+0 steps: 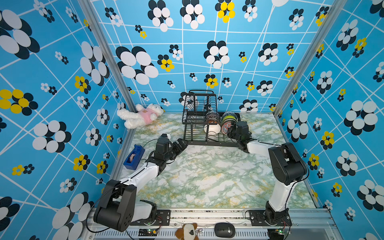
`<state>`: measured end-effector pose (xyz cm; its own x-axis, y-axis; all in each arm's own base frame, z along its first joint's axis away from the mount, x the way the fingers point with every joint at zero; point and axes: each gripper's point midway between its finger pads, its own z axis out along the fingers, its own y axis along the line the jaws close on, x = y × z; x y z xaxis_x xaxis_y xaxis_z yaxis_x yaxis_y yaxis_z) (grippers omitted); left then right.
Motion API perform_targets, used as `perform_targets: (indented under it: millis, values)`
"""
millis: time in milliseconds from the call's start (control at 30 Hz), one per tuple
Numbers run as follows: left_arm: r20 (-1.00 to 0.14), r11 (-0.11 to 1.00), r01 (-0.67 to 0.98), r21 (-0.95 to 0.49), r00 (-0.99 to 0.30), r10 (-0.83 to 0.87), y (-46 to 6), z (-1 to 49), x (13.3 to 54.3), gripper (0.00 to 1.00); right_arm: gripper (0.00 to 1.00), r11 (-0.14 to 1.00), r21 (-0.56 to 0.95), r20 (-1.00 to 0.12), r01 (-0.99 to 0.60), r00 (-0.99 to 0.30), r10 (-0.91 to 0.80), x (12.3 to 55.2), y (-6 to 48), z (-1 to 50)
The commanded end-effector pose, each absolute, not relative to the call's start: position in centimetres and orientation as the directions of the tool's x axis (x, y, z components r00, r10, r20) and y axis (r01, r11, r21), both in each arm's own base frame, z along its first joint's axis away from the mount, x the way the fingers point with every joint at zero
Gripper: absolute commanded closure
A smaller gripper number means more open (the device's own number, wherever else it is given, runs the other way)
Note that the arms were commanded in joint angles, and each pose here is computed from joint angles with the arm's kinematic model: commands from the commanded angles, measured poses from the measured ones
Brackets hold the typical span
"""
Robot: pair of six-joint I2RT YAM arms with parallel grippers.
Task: Load bowls into a dish rack
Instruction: Place the bowl in the dish rack, then reset both arms
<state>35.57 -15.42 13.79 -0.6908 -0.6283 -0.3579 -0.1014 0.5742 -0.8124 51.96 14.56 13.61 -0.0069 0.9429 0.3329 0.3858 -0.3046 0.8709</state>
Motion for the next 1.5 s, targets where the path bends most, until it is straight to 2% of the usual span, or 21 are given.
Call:
perform_targets:
  millis: [0, 267, 433, 500, 633, 733, 867, 967, 1167, 1300, 1467]
  values:
    - [-0.374, 0.592, -0.102, -0.799, -0.687, -0.623, -14.8, 13.6, 35.2, 0.01, 0.43, -0.306, 0.875, 0.336, 0.375, -0.014, 0.942, 51.7, 14.7, 14.3]
    - [-0.373, 0.591, -0.102, -0.800, -0.688, -0.623, -14.8, 13.8, 35.0, 0.01, 0.30, -0.307, 0.881, 0.339, 0.361, -0.026, 0.940, 50.8, 14.5, 14.8]
    - [-0.381, 0.597, -0.099, -0.796, -0.685, -0.621, -14.7, 14.1, 34.8, 0.01, 0.13, -0.286, 0.896, 0.317, 0.340, -0.038, 0.948, 50.1, 14.2, 15.7]
    - [-0.384, 0.601, -0.102, -0.792, -0.683, -0.621, -14.6, 14.1, 34.8, 0.01, 0.02, -0.275, 0.904, 0.307, 0.327, -0.049, 0.950, 49.8, 14.1, 16.1]
    - [-0.383, 0.609, -0.108, -0.786, -0.688, -0.616, -14.6, 14.0, 34.8, 0.01, 0.00, -0.249, 0.923, 0.282, 0.292, -0.076, 0.956, 48.9, 13.8, 17.5]
    - [-0.380, 0.627, -0.115, -0.771, -0.707, -0.596, -14.8, 13.9, 34.7, 0.01, 0.01, -0.192, 0.947, 0.222, 0.258, -0.094, 0.971, 48.0, 13.2, 19.0]
    - [-0.368, 0.629, -0.108, -0.770, -0.730, -0.576, -15.2, 13.8, 34.1, 0.01, 0.01, -0.037, 0.970, 0.068, 0.242, -0.124, 0.990, 46.8, 12.6, 20.4]
    - [-0.395, 0.674, -0.096, -0.733, -0.746, -0.537, -14.8, 13.8, 33.5, 0.01, 0.00, 0.143, 0.965, -0.104, 0.221, -0.176, 0.979, 46.3, 12.6, 21.6]
    - [-0.544, 0.822, -0.072, -0.564, -0.717, -0.436, -12.1, 15.3, 33.3, 0.01, 0.01, 0.499, 0.843, -0.454, 0.200, -0.232, 0.860, 45.1, 11.3, 22.8]
    - [-0.687, 0.909, -0.121, -0.399, -0.617, -0.384, -8.3, 17.0, 33.9, 0.01, 0.01, 0.679, 0.690, -0.637, 0.251, -0.235, 0.734, 43.8, 8.7, 22.2]
    - [-0.850, 0.940, -0.273, -0.202, -0.428, -0.307, -2.6, 18.1, 34.1, 0.01, 0.01, 0.775, 0.535, -0.743, 0.337, -0.248, 0.621, 41.7, 4.6, 21.1]
